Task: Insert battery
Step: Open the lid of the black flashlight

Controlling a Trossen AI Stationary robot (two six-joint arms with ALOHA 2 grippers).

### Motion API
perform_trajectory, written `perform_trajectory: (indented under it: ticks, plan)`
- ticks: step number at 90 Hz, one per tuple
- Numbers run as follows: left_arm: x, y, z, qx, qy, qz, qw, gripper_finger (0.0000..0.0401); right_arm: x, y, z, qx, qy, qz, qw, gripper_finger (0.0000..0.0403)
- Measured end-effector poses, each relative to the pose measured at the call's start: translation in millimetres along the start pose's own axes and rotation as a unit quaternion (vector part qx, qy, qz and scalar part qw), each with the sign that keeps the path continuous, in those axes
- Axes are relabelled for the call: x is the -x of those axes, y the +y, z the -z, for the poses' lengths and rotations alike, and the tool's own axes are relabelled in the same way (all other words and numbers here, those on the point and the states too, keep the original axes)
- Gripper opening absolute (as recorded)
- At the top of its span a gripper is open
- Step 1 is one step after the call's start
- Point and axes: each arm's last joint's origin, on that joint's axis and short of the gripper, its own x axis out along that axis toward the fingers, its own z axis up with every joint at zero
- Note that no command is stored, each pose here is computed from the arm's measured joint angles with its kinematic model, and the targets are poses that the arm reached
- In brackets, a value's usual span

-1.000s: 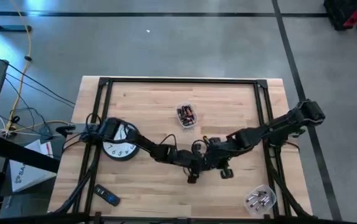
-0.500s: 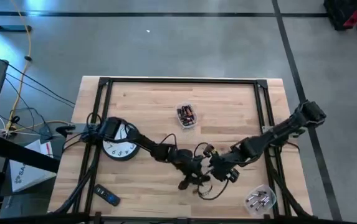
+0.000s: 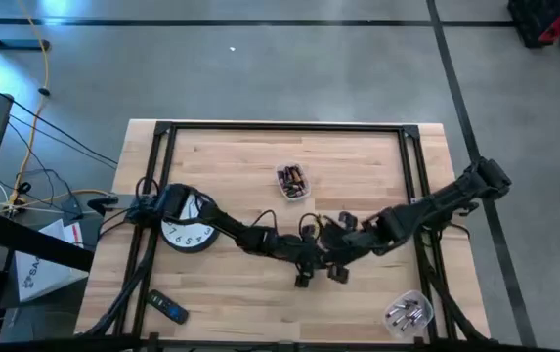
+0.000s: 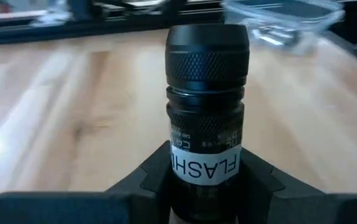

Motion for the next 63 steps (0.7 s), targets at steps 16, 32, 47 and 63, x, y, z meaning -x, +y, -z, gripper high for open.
perform_trajectory:
  ticks: [16,32,47,63]
  plan:
    - [0.8,-1.8,0.4,-0.007,0.001,-0.033,0.999,0.0097,0.5,-5.6,-6.4,-0.154,-0.002,0.011,0.988,0.0069]
    - [1.3,-4.5,0.4,-0.012,0.001,-0.031,0.999,0.0097,0.2,-6.9,-7.8,-0.172,-0.008,0.015,0.985,0.0073]
    - [1.4,-4.9,0.4,-0.012,0.001,-0.03,0.999,0.0097,0.1,-8.0,-9.1,-0.144,-0.023,0.026,0.989,0.0074]
    - [1.4,-4.9,0.4,-0.012,0.001,-0.031,0.999,0.0097,-0.1,-8.7,-10.1,-0.146,-0.024,0.025,0.989,0.0074]
